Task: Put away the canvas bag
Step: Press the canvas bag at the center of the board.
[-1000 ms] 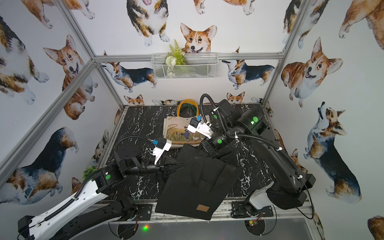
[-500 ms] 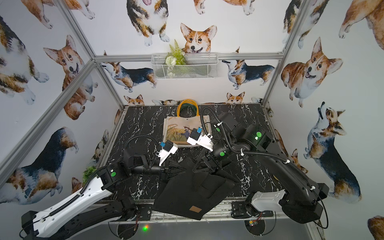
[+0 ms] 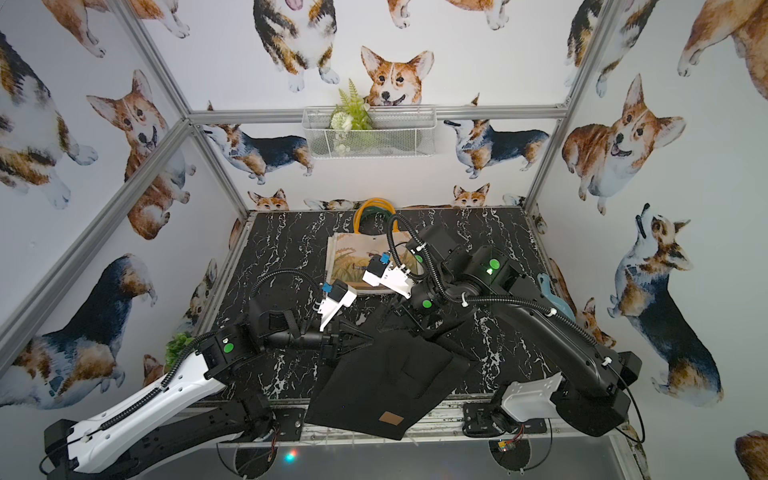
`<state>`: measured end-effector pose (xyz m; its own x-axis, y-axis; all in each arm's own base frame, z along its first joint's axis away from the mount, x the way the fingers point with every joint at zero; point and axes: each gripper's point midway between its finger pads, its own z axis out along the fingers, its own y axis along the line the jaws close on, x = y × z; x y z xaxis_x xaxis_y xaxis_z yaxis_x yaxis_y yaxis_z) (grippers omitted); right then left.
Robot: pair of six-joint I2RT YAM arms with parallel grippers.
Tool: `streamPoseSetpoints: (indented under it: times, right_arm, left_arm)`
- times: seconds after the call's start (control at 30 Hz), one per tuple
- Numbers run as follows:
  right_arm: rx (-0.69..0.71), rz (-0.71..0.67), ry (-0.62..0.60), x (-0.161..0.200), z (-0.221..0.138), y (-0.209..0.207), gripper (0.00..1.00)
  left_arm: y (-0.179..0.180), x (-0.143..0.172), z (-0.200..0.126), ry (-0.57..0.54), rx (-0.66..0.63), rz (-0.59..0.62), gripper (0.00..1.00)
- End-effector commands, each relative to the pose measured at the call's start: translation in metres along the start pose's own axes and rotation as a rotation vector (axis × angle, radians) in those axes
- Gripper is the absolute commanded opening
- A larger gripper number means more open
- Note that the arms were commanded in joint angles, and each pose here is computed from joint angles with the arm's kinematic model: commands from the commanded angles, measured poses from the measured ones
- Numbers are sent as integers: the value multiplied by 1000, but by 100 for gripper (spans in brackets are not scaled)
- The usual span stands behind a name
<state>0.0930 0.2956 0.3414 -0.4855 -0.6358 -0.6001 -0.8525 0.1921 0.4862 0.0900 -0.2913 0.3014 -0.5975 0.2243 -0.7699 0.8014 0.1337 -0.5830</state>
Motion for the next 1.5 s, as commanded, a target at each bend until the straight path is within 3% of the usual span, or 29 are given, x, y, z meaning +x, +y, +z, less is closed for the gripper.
streamPoseSetpoints:
  times: [0.0,0.03,0.1,0.27,0.3,0.37,0.57,0.6,0.63,0.7,0.73,0.77,0.97,1.03,1.07,1.17,1.3,1.47]
  right_arm:
    - [-11,-17,-17,-8,-6,8,0]
    - [-12,-17,-18,-9,-9,10,0]
    - [11,-22,-22,-13,-18,12,0]
    - [101,7,-80,-31,-53,7,0]
    - [124,12,-97,-34,-61,5,0]
    - [162,12,-117,-38,-71,3,0]
    - [256,14,-115,-39,-88,-5,0]
    - [274,15,-111,-39,-89,-8,0]
    - [289,14,-111,-38,-91,-9,0]
    - [335,11,-112,-37,-96,-14,0]
    - [357,10,-113,-37,-99,-16,0]
    - [381,7,-117,-37,-102,-19,0]
    - [469,14,-148,-40,-117,-30,0]
    - [477,20,-161,-42,-120,-31,0]
    - [477,21,-177,-45,-122,-30,0]
    - [457,24,-240,-55,-130,-25,0]
    - [428,44,-312,-64,-142,-22,0]
    - [356,74,-367,-72,-148,-16,0]
  left_arm:
    - [-11,-19,-1,-71,37,51,35]
    - [-10,-17,-1,-71,37,50,42]
    - [-9,-14,-1,-68,36,52,45]
    - [-1,-5,2,-53,18,36,42]
    - [0,-3,2,-50,15,32,35]
    - [4,-2,1,-48,-5,30,0]
    - [4,0,-2,-44,-20,43,0]
    - [4,0,-2,-43,-21,41,19]
    - [5,1,-2,-40,-21,38,32]
    - [7,2,0,-33,-26,31,37]
    - [8,3,1,-28,-27,27,27]
    - [9,4,2,-24,-29,26,0]
    - [12,7,2,-12,-41,30,0]
    - [13,8,4,-4,-45,26,32]
    - [15,9,5,2,-44,20,39]
    - [17,12,9,19,-42,8,42]
    - [25,17,12,41,-68,-4,37]
    - [35,22,11,54,-118,-5,0]
